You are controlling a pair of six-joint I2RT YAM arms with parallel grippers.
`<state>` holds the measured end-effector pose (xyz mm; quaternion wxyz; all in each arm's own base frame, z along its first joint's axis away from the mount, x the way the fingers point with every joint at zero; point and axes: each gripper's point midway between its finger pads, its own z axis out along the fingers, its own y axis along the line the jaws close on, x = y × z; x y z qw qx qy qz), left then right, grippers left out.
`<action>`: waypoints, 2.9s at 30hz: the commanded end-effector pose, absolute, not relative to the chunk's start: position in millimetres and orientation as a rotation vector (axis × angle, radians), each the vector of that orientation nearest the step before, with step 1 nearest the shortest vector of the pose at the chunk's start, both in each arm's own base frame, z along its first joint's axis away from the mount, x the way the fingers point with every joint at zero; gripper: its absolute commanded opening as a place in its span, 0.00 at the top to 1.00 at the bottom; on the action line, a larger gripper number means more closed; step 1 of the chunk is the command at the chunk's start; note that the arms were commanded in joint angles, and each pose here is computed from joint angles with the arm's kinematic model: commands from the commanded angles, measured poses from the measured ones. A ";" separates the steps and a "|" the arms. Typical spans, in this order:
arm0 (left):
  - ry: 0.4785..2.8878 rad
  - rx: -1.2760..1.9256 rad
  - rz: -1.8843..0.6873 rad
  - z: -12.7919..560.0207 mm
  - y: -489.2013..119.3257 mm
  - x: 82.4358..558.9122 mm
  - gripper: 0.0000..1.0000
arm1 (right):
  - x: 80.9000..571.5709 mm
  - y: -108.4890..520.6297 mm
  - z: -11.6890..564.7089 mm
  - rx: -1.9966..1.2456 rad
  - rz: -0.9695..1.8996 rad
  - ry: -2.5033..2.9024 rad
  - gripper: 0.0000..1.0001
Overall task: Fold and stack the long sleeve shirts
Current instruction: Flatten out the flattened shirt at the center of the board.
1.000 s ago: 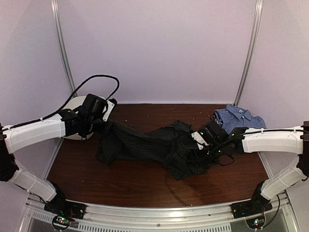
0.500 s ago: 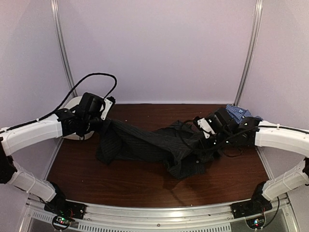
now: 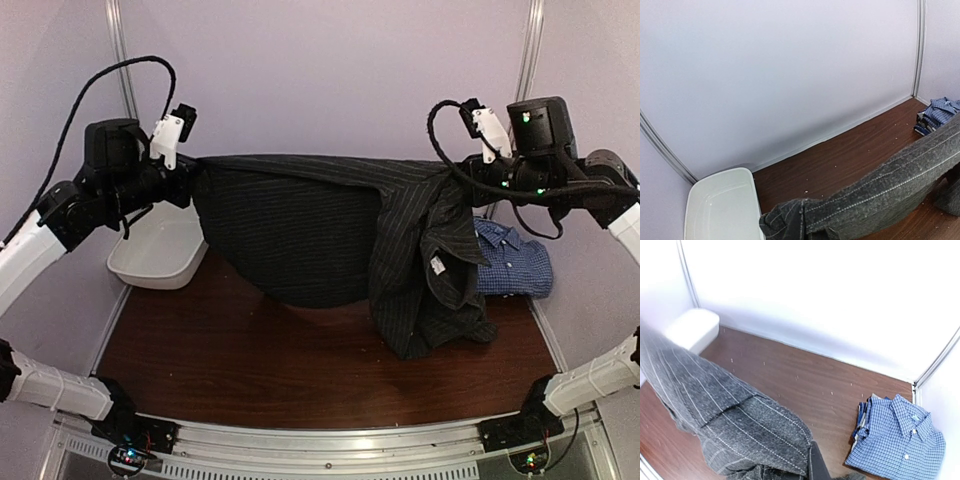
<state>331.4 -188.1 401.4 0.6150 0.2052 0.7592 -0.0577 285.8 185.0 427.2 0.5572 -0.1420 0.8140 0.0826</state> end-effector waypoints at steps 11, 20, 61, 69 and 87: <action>1.381 0.549 -0.631 551.7 -164.8 187.8 1.00 | 157.2 197.7 504.1 -0.667 0.842 1.692 1.00; 1.127 0.561 -0.894 627.4 -138.8 98.1 1.00 | 80.8 166.1 585.4 -0.668 1.137 1.419 1.00; 1.288 0.472 -0.731 621.8 -163.2 180.9 1.00 | 132.4 189.9 597.7 -0.521 1.102 1.562 1.00; 1.139 0.526 -0.914 639.9 -136.3 99.6 1.00 | 52.7 172.9 635.3 -0.634 1.469 1.332 1.00; 1.571 0.186 -0.300 530.8 -135.1 279.0 1.00 | 212.1 129.1 525.9 -0.043 0.615 1.721 1.00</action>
